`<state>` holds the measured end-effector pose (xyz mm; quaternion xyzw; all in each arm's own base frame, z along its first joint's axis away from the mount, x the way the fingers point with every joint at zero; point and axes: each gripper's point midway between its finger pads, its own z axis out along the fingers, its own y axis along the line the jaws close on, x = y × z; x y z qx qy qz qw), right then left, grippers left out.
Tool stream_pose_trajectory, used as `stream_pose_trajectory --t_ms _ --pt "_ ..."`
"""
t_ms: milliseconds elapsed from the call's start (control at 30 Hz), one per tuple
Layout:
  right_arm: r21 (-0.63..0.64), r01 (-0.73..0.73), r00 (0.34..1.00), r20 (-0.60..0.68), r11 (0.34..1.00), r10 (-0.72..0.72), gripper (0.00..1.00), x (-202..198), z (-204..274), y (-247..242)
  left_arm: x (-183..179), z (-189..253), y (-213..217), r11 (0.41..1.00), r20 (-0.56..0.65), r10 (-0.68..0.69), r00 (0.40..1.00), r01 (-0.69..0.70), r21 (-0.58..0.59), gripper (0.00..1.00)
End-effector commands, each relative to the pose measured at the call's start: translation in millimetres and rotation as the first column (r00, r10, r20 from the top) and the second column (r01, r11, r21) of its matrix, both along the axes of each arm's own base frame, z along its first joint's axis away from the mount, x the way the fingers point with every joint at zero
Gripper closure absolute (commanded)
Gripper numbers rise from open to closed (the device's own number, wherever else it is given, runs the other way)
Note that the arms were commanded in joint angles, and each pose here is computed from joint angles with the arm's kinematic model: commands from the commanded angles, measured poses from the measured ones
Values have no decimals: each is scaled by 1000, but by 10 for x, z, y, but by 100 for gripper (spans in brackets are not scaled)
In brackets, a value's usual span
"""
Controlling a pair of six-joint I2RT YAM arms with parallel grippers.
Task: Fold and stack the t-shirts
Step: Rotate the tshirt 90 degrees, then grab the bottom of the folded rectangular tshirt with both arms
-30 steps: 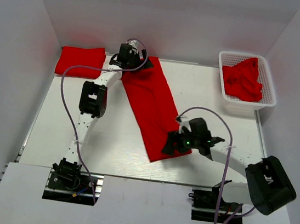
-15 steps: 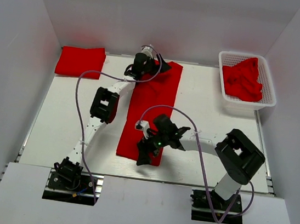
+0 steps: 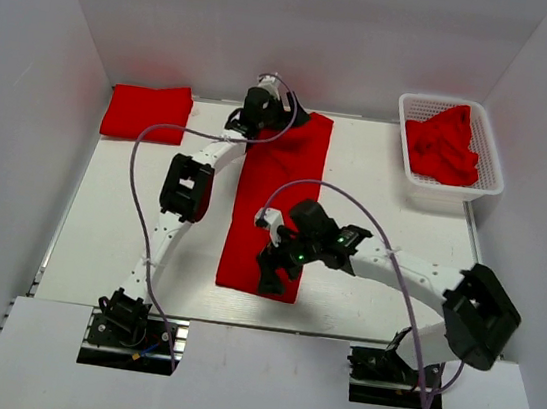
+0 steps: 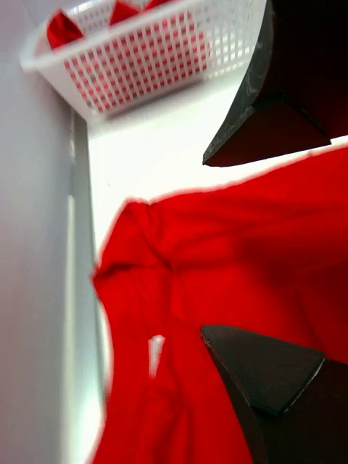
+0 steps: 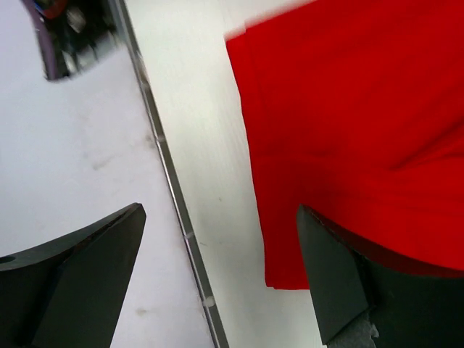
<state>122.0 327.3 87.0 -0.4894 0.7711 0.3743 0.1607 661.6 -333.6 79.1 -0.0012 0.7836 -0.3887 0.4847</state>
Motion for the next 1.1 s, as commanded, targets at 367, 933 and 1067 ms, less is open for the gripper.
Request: stream_pose_trajectory --t_ms 367,933,1067 --pt "-55 140 937 330 989 -114 10 307 421 -510 -2000 1909 1150 937 -7 32 999 -27 349 0" --pt "-179 399 912 -21 899 -409 10 -29 -255 -543 -4767 -126 1672 936 -578 -32 815 227 269 0" --pt "-247 487 855 -59 838 -515 10 -7 -363 -575 -4811 -213 1680 921 -596 -26 803 250 298 0"
